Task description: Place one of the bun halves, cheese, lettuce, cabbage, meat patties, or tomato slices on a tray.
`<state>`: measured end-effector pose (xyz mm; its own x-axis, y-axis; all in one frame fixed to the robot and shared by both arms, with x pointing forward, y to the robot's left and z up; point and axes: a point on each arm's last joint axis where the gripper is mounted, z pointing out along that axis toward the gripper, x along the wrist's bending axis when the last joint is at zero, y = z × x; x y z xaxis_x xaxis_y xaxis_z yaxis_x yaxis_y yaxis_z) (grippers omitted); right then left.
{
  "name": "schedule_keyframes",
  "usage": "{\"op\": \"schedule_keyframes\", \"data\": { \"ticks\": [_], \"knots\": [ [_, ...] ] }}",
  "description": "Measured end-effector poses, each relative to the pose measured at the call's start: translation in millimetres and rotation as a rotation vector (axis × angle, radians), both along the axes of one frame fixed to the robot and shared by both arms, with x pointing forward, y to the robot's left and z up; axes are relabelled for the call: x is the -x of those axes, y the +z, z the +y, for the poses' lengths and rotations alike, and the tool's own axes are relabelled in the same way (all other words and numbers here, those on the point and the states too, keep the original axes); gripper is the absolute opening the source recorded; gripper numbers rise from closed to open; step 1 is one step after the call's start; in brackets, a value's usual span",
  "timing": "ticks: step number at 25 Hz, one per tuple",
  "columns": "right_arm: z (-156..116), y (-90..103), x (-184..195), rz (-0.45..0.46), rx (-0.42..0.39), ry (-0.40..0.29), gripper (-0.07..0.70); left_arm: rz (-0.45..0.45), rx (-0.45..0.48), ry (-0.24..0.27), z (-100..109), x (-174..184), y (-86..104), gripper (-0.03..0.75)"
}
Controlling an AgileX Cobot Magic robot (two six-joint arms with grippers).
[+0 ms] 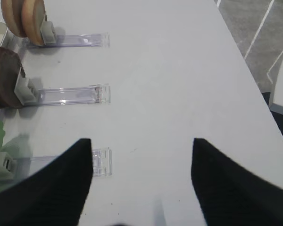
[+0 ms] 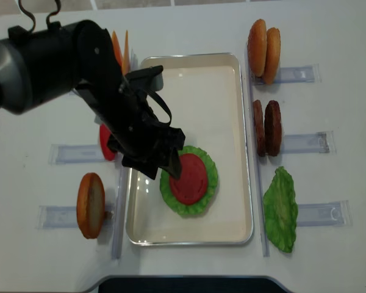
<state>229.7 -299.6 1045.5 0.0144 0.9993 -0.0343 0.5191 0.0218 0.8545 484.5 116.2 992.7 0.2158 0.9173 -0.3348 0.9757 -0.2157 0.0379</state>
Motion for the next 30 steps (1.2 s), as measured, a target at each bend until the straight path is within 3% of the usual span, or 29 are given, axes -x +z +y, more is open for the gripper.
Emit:
{"op": "schedule_keyframes", "data": {
  "ticks": [10, 18, 25, 30],
  "knots": [
    [0.0, 0.0, 0.0, 0.000, 0.000, 0.000, 0.461, -0.036, -0.231, -0.047, 14.3, -12.5, 32.0, 0.463],
    [0.0, 0.0, 0.0, 0.000, 0.000, 0.000, 0.461, -0.128, -0.247, -0.032, 14.3, -23.0, 56.2, 0.463],
    [0.0, 0.0, 0.0, 0.000, 0.000, 0.000, 0.461, -0.155, -0.275, -0.024, 16.6, -25.9, 59.1, 0.463],
    [0.0, 0.0, 0.0, 0.000, 0.000, 0.000, 0.461, -0.146, -0.279, 0.033, 31.2, -34.3, 59.1, 0.463]
  ]
}}
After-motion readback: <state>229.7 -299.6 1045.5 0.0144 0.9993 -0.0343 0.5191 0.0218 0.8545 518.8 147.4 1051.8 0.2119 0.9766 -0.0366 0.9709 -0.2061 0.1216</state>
